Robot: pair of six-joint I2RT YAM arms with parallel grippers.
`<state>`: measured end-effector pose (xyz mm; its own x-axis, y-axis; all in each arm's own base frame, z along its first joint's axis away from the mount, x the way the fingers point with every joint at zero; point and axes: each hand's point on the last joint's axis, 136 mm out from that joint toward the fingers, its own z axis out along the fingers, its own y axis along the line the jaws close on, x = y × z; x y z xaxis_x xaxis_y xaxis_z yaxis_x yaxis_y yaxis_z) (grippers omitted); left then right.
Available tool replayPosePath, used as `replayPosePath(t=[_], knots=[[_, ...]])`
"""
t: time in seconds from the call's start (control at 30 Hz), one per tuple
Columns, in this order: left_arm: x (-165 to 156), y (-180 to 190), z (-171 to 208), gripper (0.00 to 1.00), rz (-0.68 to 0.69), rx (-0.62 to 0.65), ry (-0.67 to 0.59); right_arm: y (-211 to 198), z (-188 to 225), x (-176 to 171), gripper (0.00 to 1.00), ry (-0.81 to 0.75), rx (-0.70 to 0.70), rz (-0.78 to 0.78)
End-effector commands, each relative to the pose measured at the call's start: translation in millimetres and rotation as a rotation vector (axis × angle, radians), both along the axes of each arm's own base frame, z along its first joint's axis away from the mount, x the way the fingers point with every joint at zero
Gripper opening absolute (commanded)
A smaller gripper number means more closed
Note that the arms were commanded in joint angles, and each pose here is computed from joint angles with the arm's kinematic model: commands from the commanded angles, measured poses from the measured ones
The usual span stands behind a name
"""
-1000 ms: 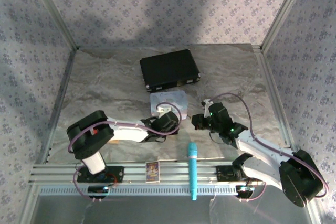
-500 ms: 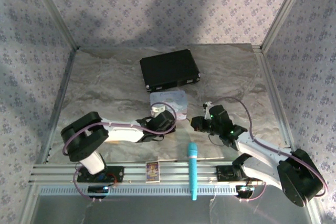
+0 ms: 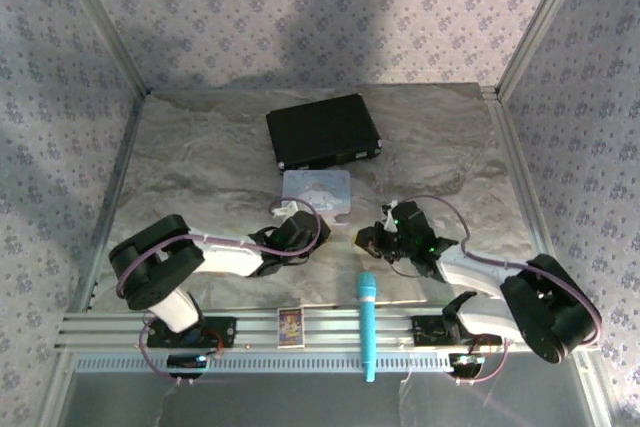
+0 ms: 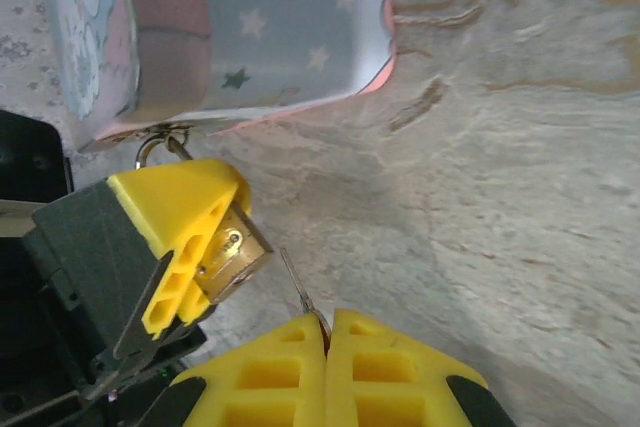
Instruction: Unlock the padlock with the key
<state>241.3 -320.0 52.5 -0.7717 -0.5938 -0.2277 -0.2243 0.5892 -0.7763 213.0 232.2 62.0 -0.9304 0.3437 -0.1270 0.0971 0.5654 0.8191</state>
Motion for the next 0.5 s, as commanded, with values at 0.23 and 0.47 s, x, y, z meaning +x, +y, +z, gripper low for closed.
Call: replayPosePath(t=[0.23, 0.47], knots=[[19, -41, 37, 0.05, 0.033, -0.285, -0.05, 6, 7, 4, 0.0, 0.08, 0.152, -0.028], [26, -43, 33, 0.04, 0.082, -0.307, -0.059, -6, 4, 3, 0.0, 0.107, 0.155, -0.058]])
